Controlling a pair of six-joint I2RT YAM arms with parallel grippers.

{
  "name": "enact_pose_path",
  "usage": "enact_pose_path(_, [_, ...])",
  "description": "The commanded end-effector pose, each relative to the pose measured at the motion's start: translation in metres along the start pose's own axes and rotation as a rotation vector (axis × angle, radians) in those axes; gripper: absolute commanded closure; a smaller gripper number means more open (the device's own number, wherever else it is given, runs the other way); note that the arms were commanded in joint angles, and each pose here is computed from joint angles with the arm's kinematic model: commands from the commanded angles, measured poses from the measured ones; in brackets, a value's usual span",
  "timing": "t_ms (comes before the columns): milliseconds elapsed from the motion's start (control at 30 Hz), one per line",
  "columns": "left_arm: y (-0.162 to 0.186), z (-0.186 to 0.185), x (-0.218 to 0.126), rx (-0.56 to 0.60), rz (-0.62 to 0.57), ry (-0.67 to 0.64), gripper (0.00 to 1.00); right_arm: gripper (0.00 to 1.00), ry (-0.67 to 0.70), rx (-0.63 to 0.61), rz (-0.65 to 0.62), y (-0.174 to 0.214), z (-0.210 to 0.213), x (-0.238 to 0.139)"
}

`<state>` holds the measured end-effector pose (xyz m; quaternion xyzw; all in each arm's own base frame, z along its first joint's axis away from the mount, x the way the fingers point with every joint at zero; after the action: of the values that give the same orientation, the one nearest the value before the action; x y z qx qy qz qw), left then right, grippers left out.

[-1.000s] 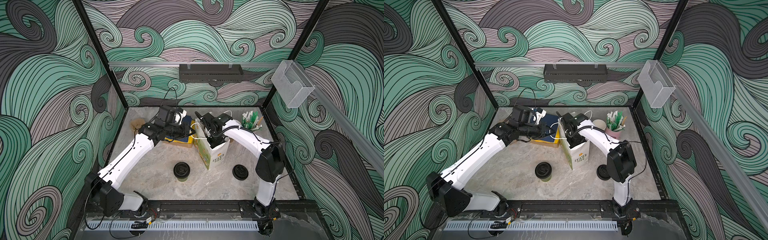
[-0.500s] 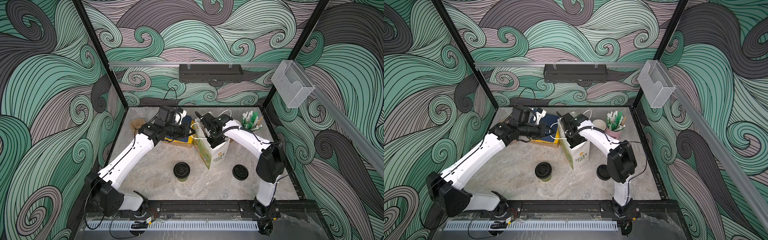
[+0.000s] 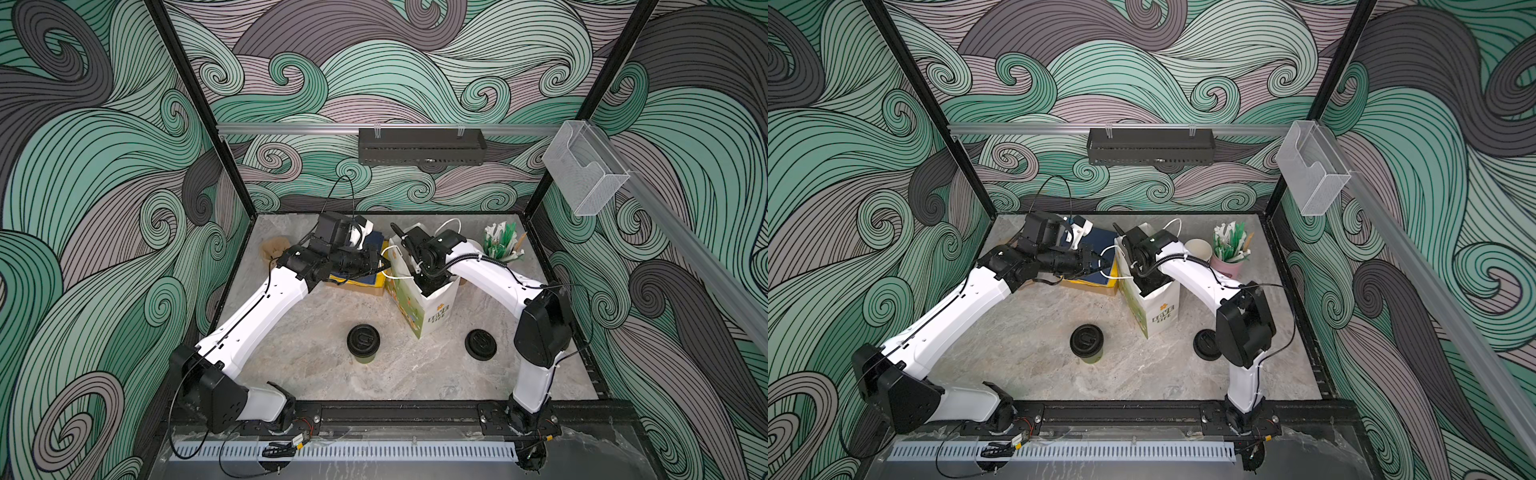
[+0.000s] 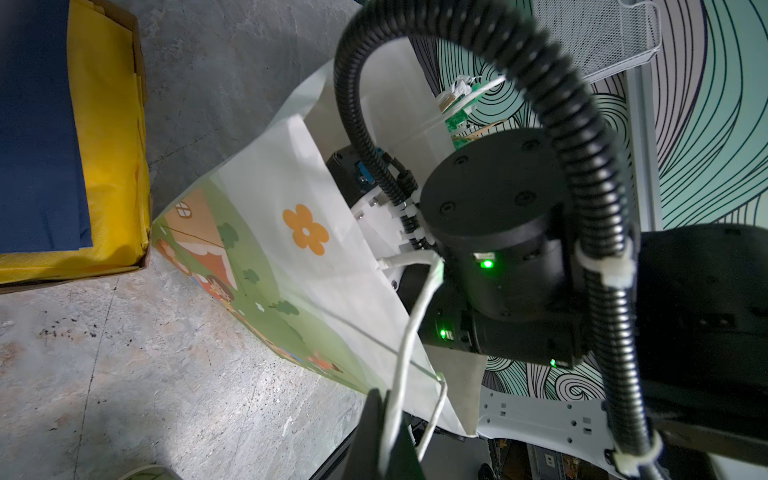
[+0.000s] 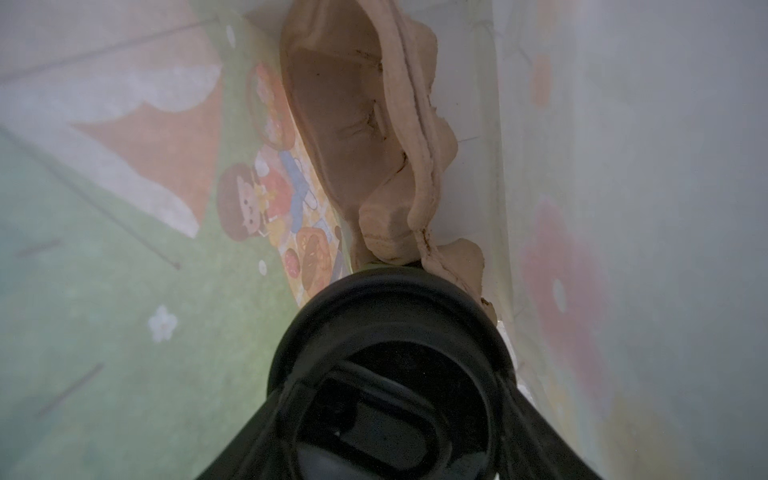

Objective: Pack the takeout coffee

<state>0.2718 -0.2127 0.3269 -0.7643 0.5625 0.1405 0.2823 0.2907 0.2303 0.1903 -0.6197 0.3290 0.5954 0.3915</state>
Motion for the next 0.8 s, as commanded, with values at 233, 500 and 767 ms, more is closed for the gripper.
enact_pose_path(233, [-0.005,-0.011,-0.008,0.027,-0.032,0.023,1.0,0.33,0.112,0.014,0.206,0.027,-0.017,0.06])
enact_pose_path(500, [-0.006,-0.011,-0.007,0.019,-0.028,0.032,1.0,0.22,0.023,0.035,0.041,0.011,-0.006,0.009])
enact_pose_path(767, [-0.005,-0.01,-0.005,0.016,-0.023,0.03,1.0,0.13,0.019,0.05,-0.071,0.007,-0.006,-0.032])
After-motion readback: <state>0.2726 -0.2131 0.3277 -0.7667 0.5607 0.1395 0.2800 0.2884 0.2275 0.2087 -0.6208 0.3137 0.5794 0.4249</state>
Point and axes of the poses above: each gripper's point midway between its finger pads, its own x axis out along the fingers, its own z axis along the line the jaws close on, y = z × x, the point moved 7 cm from there along -x, back along the fingers, and after that the axes turned 10 degrees about -x, right-handed, at the moved point
